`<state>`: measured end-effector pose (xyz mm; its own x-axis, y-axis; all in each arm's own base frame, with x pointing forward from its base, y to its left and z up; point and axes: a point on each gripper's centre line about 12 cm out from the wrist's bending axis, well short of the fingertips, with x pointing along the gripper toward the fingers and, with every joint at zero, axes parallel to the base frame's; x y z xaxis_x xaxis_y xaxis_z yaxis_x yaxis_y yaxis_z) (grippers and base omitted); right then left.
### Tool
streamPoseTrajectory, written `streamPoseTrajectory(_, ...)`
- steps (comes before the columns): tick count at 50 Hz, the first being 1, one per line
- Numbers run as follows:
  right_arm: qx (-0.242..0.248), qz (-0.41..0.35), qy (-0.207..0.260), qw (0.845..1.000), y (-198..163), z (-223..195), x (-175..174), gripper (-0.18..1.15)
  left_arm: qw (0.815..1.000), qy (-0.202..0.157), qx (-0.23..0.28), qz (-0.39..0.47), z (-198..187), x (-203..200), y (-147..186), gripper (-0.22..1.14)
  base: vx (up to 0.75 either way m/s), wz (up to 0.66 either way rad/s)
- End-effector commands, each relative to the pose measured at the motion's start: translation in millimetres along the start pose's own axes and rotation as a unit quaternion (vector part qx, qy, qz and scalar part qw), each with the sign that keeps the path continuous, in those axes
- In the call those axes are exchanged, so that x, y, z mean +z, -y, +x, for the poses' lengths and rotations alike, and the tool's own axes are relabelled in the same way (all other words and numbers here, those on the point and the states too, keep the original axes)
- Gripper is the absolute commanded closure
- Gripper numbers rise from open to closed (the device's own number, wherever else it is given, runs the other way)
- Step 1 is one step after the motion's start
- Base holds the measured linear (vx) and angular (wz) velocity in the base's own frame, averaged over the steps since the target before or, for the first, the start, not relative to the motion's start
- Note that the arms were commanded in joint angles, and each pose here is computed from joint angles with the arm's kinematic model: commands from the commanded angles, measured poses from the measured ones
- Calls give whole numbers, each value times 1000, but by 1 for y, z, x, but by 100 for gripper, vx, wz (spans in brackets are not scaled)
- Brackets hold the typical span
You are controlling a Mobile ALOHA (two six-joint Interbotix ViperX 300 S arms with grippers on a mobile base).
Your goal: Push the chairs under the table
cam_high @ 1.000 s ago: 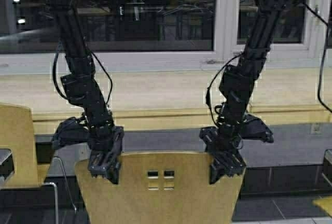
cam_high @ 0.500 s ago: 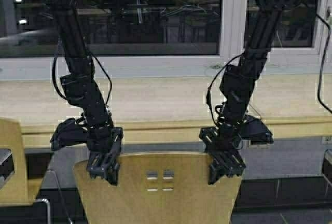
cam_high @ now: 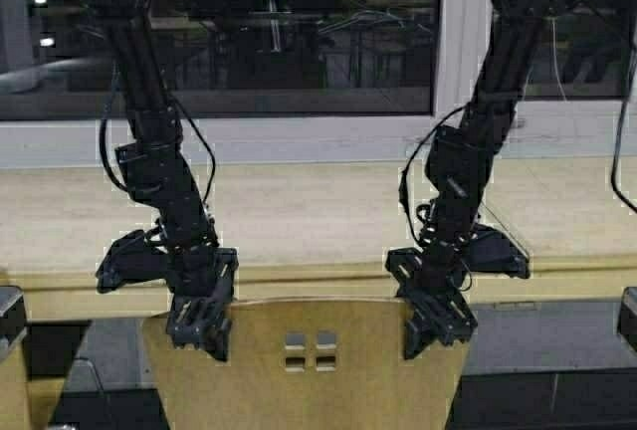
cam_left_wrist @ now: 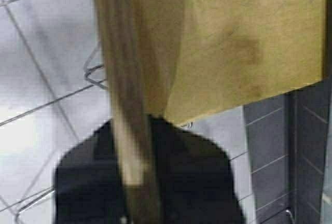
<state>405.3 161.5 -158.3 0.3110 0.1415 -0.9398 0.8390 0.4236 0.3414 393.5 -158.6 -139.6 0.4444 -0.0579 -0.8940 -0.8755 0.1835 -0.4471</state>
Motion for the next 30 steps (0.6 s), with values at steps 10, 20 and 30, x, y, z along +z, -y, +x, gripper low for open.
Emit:
streamPoseTrajectory(10,29,-63,6,998,-22,-21,-4,58,999,-2,-38,2,-20,0,30,52,22,-2)
streamPoseTrajectory(20,31,-69,6,997,-23,-25,-4,58,999,-2,-40,1,-21,0,31,52,17,0)
streamPoseTrajectory(30,31,-68,6,997,-23,-25,-4,58,999,-5,-53,-1,-20,-2,42,52,16,6)
